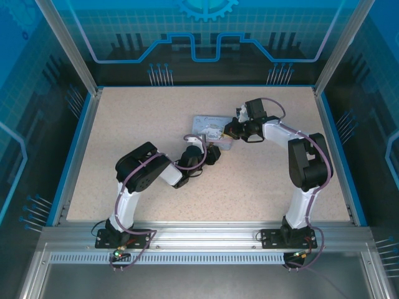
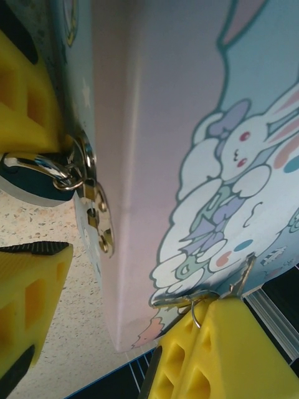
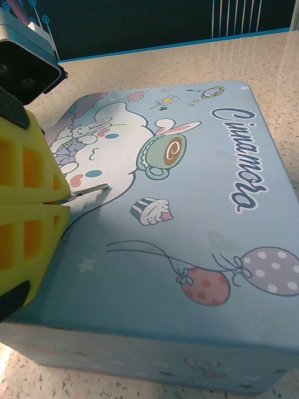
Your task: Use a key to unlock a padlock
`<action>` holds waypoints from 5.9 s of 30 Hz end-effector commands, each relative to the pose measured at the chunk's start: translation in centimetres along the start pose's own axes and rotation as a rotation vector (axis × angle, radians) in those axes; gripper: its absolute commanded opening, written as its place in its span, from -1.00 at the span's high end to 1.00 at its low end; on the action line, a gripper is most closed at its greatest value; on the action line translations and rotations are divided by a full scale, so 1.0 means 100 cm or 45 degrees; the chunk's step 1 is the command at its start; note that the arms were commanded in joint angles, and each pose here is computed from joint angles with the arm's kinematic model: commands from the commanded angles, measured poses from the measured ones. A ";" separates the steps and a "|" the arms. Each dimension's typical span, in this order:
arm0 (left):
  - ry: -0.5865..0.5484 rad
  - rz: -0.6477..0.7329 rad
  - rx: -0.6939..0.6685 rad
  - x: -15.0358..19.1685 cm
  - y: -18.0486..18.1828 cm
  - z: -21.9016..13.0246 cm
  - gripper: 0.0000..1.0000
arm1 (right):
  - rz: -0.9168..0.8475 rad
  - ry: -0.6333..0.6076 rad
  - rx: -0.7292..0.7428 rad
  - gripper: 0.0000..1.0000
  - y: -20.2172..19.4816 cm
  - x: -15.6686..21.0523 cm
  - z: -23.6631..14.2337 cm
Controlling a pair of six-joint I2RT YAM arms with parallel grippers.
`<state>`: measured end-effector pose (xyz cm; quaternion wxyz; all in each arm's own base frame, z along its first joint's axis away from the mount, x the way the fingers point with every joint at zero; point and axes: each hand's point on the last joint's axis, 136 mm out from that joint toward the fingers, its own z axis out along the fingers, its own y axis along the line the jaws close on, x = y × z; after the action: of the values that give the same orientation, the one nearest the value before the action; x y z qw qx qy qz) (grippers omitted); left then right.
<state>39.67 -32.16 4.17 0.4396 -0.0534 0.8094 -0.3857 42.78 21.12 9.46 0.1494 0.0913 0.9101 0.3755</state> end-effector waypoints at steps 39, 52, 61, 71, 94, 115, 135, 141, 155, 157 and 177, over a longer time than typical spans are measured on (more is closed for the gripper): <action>0.349 -0.168 -0.004 0.010 -0.019 -0.011 1.00 | -0.071 -0.109 -0.233 1.00 0.066 -0.024 -0.069; 0.438 -0.455 0.205 -0.026 -0.046 -0.028 1.00 | -0.025 -0.053 -0.391 1.00 0.049 0.063 -0.094; 0.420 -0.611 0.346 -0.046 -0.064 -0.032 1.00 | -0.002 0.021 -0.416 1.00 0.023 0.114 -0.095; 0.424 -0.688 0.394 -0.051 -0.073 -0.041 1.00 | 0.175 -0.035 -0.456 1.00 0.004 0.124 -0.081; 0.340 -0.752 0.469 -0.067 -0.082 -0.063 1.00 | 0.329 -0.131 -0.555 1.00 0.017 0.112 -0.056; 0.319 -0.770 0.511 -0.071 -0.086 -0.068 1.00 | 0.337 -0.158 -0.589 1.00 0.034 0.102 -0.052; 0.317 -0.773 0.515 -0.071 -0.086 -0.069 1.00 | 0.345 -0.171 -0.591 1.00 0.039 0.096 -0.049; 0.317 -0.775 0.516 -0.071 -0.086 -0.068 1.00 | 0.345 -0.168 -0.593 1.00 0.040 0.096 -0.048; 0.318 -0.774 0.517 -0.070 -0.085 -0.068 1.00 | 0.340 -0.171 -0.599 1.00 0.043 0.094 -0.049; 0.316 -0.771 0.517 -0.070 -0.086 -0.069 1.00 | 0.338 -0.172 -0.602 1.00 0.044 0.094 -0.050; 0.312 -0.764 0.499 -0.068 -0.086 -0.067 1.00 | 0.316 -0.162 -0.593 1.00 0.050 0.094 -0.051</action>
<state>36.65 -31.31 13.56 0.1823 -0.1788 0.7390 -0.6235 32.15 23.28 13.13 0.1660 0.2041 0.7739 0.5760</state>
